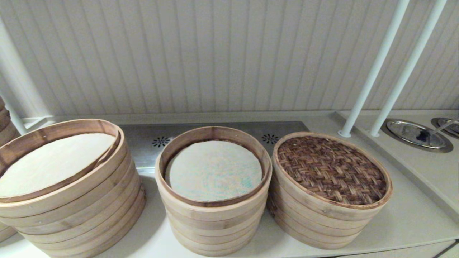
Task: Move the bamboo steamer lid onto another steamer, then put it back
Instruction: Pick up the steamer
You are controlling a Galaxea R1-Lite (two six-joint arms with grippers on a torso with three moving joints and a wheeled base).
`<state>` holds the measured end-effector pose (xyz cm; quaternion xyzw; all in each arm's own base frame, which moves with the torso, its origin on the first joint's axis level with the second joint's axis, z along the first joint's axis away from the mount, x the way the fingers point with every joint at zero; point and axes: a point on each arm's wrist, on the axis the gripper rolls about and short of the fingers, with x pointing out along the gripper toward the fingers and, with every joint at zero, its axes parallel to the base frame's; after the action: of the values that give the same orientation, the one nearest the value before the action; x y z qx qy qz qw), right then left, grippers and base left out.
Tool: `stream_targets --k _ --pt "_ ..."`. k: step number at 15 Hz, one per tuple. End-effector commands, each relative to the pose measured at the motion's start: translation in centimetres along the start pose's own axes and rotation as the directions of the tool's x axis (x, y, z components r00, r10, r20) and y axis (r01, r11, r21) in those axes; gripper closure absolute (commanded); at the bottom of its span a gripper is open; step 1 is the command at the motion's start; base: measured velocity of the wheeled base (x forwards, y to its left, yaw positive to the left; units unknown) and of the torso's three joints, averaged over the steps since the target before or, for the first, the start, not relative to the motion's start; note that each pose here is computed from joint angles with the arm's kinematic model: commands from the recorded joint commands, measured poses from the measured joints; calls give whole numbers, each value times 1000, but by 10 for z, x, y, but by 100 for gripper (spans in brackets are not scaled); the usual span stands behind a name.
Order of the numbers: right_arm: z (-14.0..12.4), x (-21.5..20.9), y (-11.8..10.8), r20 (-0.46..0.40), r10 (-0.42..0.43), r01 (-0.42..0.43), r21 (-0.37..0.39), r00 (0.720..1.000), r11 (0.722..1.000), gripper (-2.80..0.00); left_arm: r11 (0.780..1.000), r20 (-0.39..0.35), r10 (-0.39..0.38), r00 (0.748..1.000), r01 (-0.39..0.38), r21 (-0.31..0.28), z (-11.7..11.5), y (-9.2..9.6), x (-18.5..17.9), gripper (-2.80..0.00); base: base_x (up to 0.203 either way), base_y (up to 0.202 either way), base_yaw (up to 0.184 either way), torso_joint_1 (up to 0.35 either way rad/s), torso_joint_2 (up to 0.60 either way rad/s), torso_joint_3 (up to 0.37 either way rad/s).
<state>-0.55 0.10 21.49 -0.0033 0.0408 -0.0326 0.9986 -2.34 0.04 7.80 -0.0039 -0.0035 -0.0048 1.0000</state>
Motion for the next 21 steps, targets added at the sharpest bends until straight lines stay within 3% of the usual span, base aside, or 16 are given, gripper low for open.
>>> stream_targets --k 1,4,7,9,12,15,18,21 --pt "17 31 -2 -110 -28 30 17 994 999 0 1000 -1 0 1000 0 0 0 0 0 0 0 0 0 0 0 0" --pt "33 54 -3 -166 -24 41 104 986 994 0 1000 1 0 1000 0 0 0 0 0 0 0 0 0 0 0 0" --pt "41 75 5 -223 95 -63 149 970 987 0 1000 1 -1 1000 1 -1 0 0 0 0 0 0 0 0 0 0" --pt "45 99 15 -285 102 -55 169 953 984 0 1000 1 0 1000 0 -1 0 0 0 0 0 0 0 0 0 0" --pt "49 121 45 -327 78 -33 142 942 989 0 1000 0 0 1000 0 0 0 0 0 0 0 0 0 0 0 0" --pt "49 145 78 -348 -14 42 73 937 996 0 1000 1 0 1000 0 0 0 0 0 0 0 0 0 0 0 0" --pt "46 165 79 -375 -79 105 50 924 993 0 1000 0 0 1000 0 0 0 0 0 0 0 0 0 0 0 0" --pt "44 190 87 -408 -92 115 33 908 993 0 1000 1 0 1000 0 0 0 0 0 0 0 0 0 0 0 0"
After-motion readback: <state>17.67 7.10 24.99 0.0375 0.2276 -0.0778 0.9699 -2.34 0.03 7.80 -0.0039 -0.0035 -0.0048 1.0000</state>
